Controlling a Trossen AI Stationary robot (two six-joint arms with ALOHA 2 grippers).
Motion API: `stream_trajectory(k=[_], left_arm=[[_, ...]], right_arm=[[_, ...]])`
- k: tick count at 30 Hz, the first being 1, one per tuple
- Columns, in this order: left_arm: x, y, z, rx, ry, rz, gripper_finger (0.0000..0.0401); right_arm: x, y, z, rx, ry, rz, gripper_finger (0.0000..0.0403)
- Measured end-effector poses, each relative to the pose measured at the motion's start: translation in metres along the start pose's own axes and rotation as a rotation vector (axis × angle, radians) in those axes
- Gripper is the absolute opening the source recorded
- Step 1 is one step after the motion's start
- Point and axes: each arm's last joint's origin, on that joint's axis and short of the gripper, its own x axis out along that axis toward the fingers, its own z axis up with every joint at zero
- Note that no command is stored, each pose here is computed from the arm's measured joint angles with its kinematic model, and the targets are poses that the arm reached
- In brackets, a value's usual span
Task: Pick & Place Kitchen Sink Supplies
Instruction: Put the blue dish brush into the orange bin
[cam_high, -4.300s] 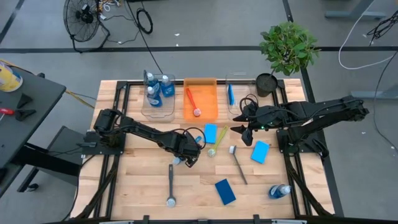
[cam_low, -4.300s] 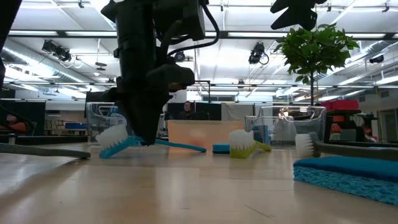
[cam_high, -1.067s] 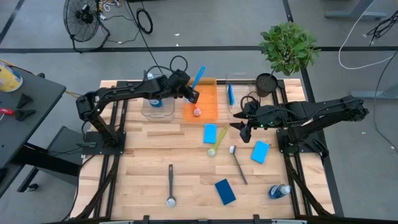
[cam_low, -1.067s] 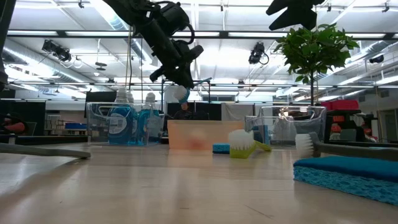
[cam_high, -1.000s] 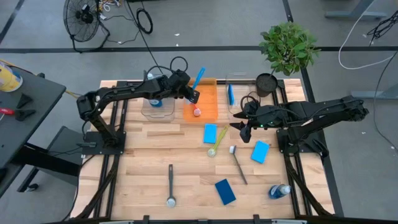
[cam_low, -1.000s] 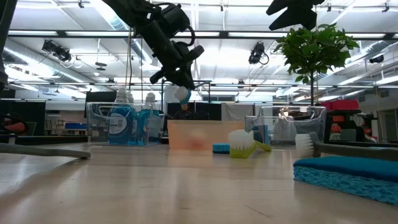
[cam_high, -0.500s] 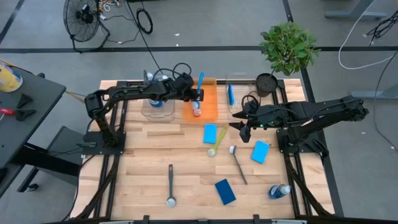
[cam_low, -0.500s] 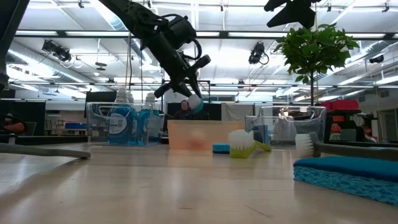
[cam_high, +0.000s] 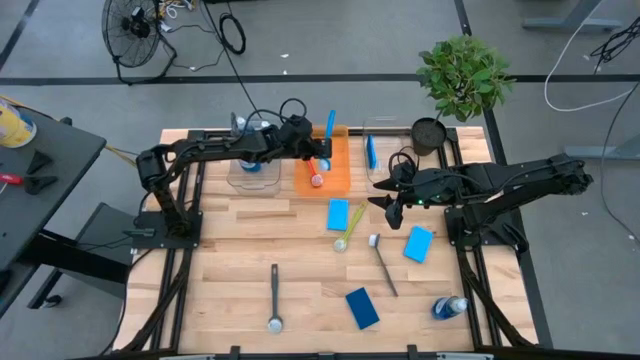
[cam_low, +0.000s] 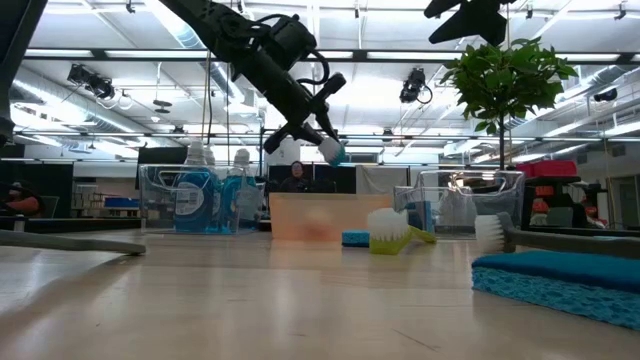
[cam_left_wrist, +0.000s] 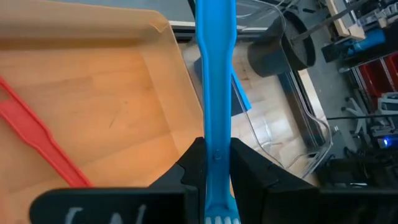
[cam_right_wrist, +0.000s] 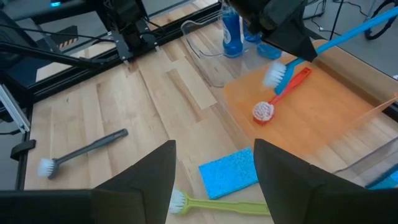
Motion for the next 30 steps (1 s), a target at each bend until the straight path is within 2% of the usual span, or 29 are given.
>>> stream_trajectory(k=[8, 16, 22, 30], left_arm=[[0.014, 0.007, -0.009, 0.035, 0.055, 0.016, 0.0055], [0.030, 0.010, -0.019, 0.011, 0.071, 0.011, 0.0055], [0.030, 0.009, -0.022, 0.008, 0.073, 0.014, 0.0058], [0.030, 0.007, -0.024, 0.012, 0.064, 0.013, 0.0106]], right_arm=[[0.000, 0.000, 0.000, 0.000, 0.001, 0.000, 0.0217], [0.000, 0.000, 0.000, 0.000, 0.001, 0.000, 0.0217], [0.000, 0.000, 0.000, 0.000, 0.001, 0.000, 0.0217], [0.000, 0.000, 0.000, 0.000, 0.001, 0.000, 0.0217]])
